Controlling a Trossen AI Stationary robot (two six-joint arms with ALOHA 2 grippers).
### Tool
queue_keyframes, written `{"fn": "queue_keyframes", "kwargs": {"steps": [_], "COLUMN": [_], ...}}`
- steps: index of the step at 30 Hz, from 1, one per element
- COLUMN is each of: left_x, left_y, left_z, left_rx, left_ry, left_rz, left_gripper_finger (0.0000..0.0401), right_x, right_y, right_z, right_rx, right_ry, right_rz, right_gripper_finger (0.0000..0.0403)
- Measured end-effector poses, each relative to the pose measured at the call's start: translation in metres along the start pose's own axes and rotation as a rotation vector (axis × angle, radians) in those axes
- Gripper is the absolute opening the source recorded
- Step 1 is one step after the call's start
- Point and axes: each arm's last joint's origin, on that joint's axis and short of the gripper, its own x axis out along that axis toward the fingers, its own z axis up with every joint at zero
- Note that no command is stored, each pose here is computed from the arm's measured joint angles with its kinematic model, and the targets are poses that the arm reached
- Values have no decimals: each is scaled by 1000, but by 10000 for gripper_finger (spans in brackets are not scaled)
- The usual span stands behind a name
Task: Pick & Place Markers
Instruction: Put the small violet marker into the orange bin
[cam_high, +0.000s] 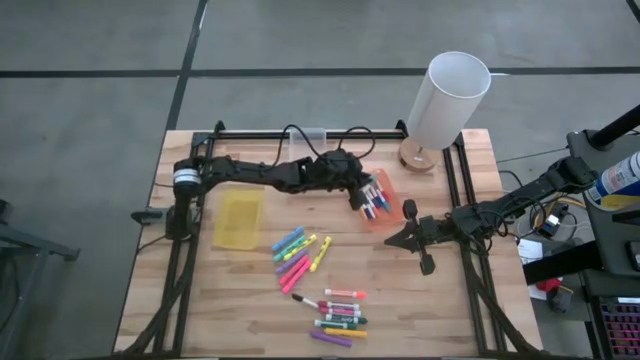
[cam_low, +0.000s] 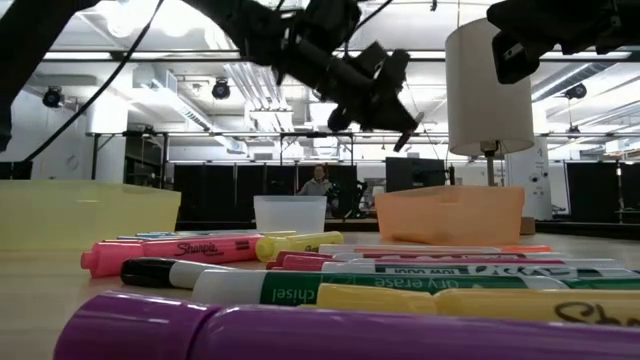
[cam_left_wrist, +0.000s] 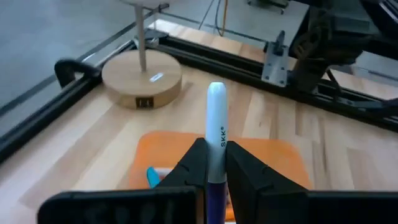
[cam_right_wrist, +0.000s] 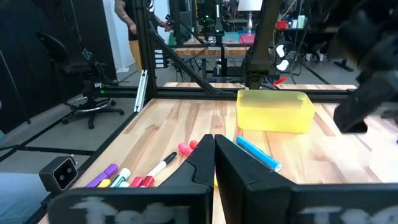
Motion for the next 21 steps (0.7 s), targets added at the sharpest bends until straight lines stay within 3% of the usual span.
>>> {"fn": "queue_keyframes", "kwargs": {"steps": [6,21], "left_x": [1,1], "left_y": [7,3], "left_z": [-16,-20], "left_rx": [-30,-19], "left_ry": [2,9], "left_rz": [8,-7], "left_gripper_finger": [33,33], "right_x": [0,0], "right_y": [0,0], "right_z": [1,1], "right_rx": [-2,-27], "right_ry": [-11,-15], "right_rz": [1,-8], "right_gripper_finger": [8,8]}}
